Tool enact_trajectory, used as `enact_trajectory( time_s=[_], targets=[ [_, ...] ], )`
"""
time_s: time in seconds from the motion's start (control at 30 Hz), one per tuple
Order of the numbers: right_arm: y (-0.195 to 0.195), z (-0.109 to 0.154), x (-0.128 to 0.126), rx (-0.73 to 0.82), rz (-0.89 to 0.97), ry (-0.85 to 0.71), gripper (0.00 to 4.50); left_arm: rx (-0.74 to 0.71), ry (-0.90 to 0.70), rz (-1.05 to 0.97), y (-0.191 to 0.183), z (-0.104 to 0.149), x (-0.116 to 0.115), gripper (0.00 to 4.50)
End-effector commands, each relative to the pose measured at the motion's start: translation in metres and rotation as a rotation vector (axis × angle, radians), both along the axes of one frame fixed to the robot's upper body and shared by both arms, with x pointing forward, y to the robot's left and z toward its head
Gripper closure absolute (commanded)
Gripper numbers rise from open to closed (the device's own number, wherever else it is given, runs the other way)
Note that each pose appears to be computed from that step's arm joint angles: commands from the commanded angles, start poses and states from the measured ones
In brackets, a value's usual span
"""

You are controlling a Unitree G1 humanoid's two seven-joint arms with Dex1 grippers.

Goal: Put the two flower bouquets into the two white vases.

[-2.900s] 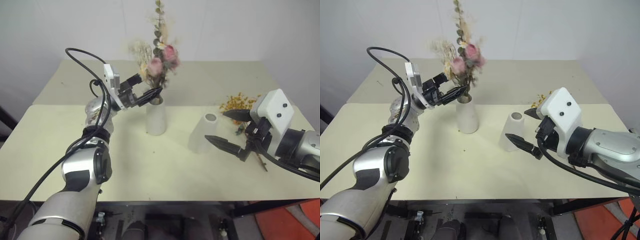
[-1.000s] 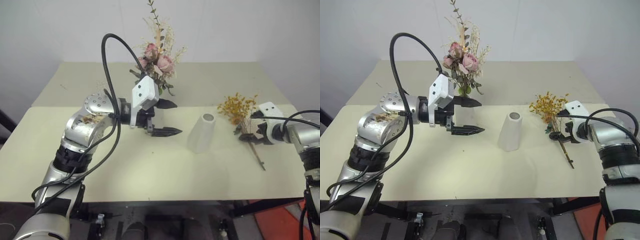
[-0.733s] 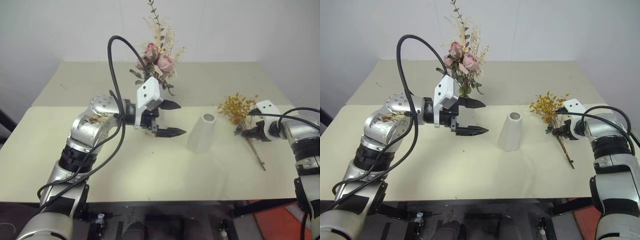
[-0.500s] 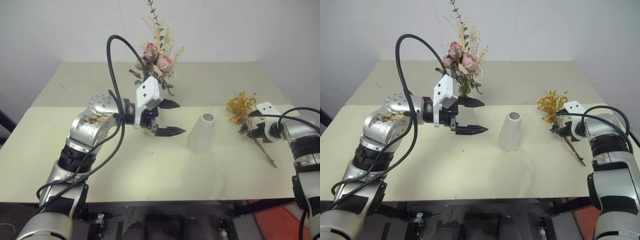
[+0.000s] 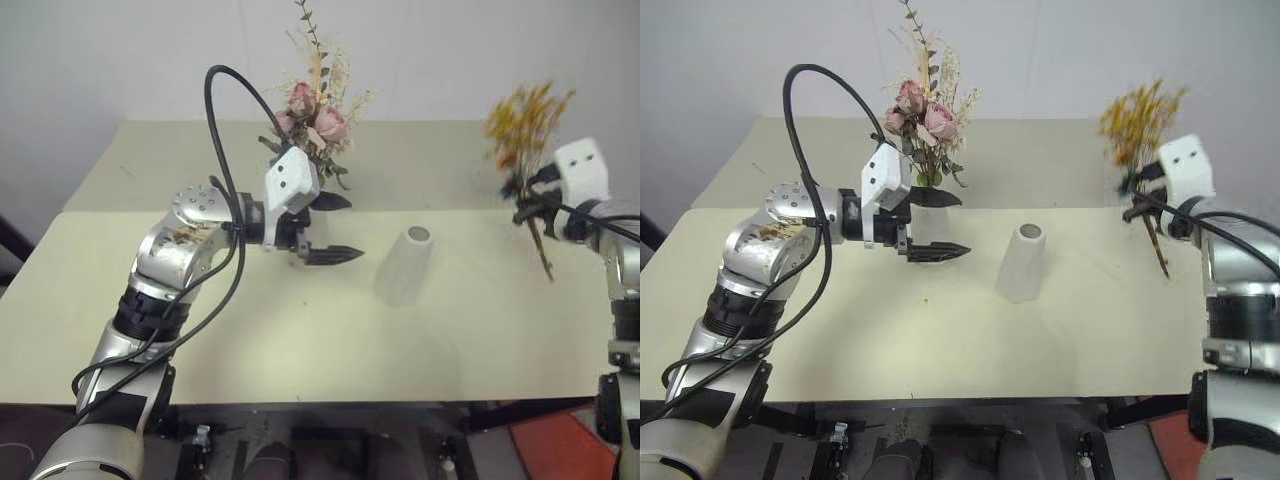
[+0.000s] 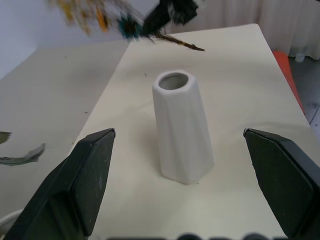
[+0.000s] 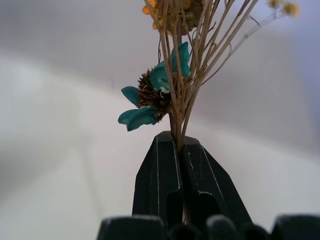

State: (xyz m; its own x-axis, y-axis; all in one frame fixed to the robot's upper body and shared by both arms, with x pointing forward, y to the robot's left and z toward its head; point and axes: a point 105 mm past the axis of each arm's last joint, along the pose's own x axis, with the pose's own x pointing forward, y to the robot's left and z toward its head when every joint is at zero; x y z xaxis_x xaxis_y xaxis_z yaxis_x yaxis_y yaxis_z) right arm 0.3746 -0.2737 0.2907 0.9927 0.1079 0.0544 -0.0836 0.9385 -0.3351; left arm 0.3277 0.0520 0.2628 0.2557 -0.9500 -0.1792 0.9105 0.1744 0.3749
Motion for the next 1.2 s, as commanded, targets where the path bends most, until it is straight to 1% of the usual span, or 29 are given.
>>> enact_trajectory(
  time_s=[0.03,0.1,0.17,0.23,0.33,0.47,0.67,0.8,1.07,1.2],
  targets=[
    [0.013,0.068,-0.043,0.158,0.053,-0.388,4.45,-0.030,-0.049,-0.025,0.001,0.017,-0.006,0.00],
    [0.027,0.080,-0.063,0.274,0.160,-0.500,4.45,-0.011,-0.057,-0.024,0.000,0.014,-0.006,0.00],
    [0.040,0.083,-0.079,0.339,0.270,-0.553,4.45,-0.012,-0.054,-0.027,-0.001,0.014,-0.006,0.00],
    [0.047,0.084,-0.084,0.394,0.312,-0.567,4.45,-0.024,-0.051,-0.033,-0.002,0.017,-0.007,0.00],
    [0.056,0.087,-0.088,0.523,0.377,-0.598,4.45,-0.038,-0.043,-0.029,-0.003,0.018,-0.005,0.00],
    [0.072,0.072,-0.084,0.555,0.417,-0.542,4.45,-0.043,-0.034,-0.019,-0.004,0.016,-0.004,0.00],
    [0.096,0.054,-0.082,0.535,0.496,-0.477,4.45,-0.040,-0.032,0.001,-0.004,0.013,-0.002,0.00],
    [0.101,0.049,-0.078,0.537,0.515,-0.453,4.45,-0.034,-0.030,0.009,-0.003,0.012,-0.003,0.00],
    [0.110,0.046,-0.076,0.544,0.544,-0.438,4.45,-0.027,-0.037,0.038,0.002,0.013,-0.002,0.00],
    [0.116,0.039,-0.074,0.553,0.562,-0.407,4.45,-0.022,-0.040,0.044,0.004,0.012,-0.002,0.00]
  ],
)
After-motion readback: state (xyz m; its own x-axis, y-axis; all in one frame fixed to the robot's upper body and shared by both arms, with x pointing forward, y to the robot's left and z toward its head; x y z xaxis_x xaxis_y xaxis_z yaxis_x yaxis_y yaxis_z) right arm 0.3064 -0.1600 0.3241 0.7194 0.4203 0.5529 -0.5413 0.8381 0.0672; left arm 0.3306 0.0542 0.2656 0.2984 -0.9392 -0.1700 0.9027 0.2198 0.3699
